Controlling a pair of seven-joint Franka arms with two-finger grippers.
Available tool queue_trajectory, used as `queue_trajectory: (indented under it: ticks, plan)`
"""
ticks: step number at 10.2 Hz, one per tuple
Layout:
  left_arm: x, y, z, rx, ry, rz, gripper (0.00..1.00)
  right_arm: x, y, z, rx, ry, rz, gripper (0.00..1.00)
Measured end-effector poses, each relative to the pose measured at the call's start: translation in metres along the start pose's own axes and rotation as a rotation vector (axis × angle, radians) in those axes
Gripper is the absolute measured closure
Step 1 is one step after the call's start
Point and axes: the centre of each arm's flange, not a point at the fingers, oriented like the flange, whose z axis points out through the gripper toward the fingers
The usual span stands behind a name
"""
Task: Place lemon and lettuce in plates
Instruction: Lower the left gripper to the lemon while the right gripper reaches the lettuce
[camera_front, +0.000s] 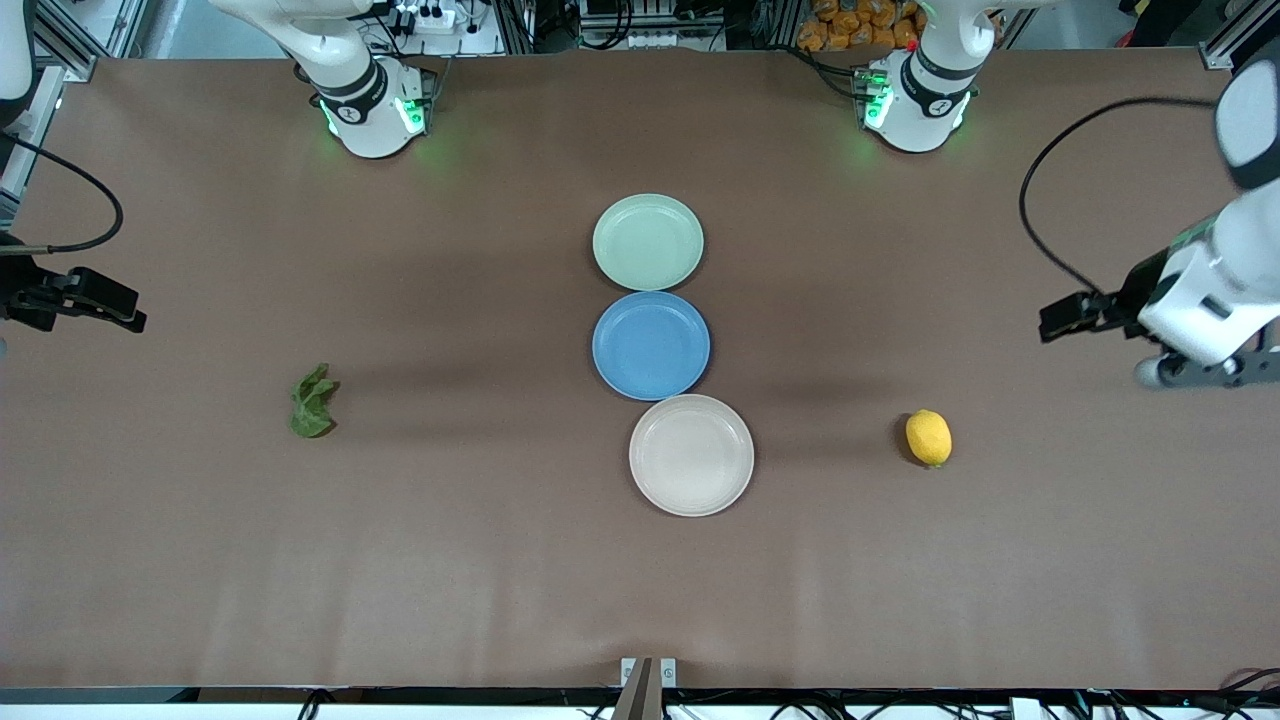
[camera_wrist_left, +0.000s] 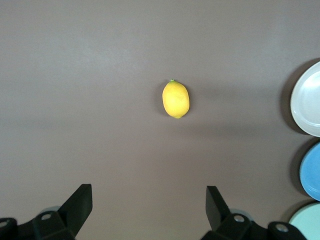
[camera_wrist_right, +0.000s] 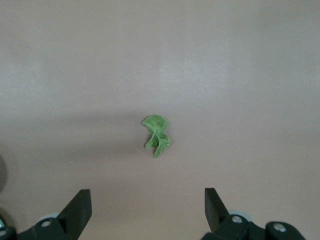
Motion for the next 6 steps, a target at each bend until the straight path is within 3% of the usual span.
queue_trajectory:
  ticks: [3, 6]
  plan:
    - [0.017, 0.006, 0.062, -0.005, 0.007, 0.008, 0.00, 0.011, -0.001, 0.034, -0.001, 0.019, -0.002, 0.00]
    - [0.028, 0.020, 0.131, -0.007, -0.017, 0.001, 0.00, 0.020, -0.001, 0.118, -0.002, 0.044, -0.005, 0.00]
